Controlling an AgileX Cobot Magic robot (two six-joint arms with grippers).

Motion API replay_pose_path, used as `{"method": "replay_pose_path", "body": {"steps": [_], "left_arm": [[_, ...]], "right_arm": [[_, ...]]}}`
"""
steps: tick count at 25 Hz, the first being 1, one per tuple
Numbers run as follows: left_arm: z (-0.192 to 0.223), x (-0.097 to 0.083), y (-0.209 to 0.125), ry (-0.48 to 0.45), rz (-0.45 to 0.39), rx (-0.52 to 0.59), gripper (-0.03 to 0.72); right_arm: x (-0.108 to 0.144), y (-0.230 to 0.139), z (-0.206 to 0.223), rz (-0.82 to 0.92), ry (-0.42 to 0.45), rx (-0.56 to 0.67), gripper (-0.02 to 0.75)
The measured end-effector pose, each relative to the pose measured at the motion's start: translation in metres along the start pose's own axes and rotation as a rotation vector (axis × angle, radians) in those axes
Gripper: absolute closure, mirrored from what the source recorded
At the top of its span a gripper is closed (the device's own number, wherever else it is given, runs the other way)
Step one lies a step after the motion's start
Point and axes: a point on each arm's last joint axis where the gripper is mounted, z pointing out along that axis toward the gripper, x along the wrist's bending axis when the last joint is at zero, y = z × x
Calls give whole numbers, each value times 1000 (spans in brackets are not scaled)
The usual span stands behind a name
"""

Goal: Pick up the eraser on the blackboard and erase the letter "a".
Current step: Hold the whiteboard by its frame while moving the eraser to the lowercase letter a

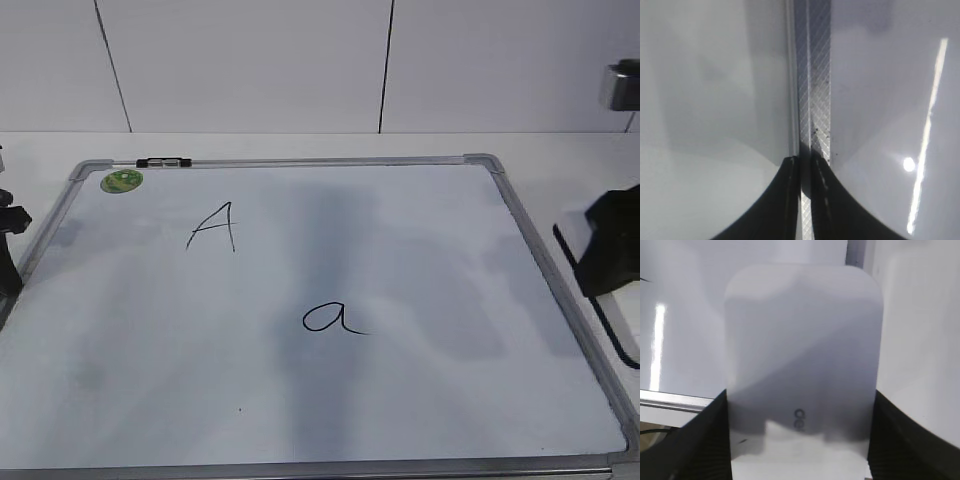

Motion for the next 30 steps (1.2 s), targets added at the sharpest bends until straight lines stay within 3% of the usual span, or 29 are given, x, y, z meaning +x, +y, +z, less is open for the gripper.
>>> {"method": "replay_pose_path", "body": {"steps": [7, 17, 24, 30], "left_arm": [[0, 0, 0, 0, 0, 0, 671], [0, 0, 0, 0, -1, 0, 671], [0, 0, 0, 0, -1, 0, 671], [0, 0, 0, 0, -1, 0, 671]], "right_arm": [[44, 29, 24, -150, 25, 44, 209], [112, 60, 93, -345, 20, 117, 209], [134, 95, 123, -377, 21, 140, 209], [144, 103, 149, -390, 46, 218, 209]]}}
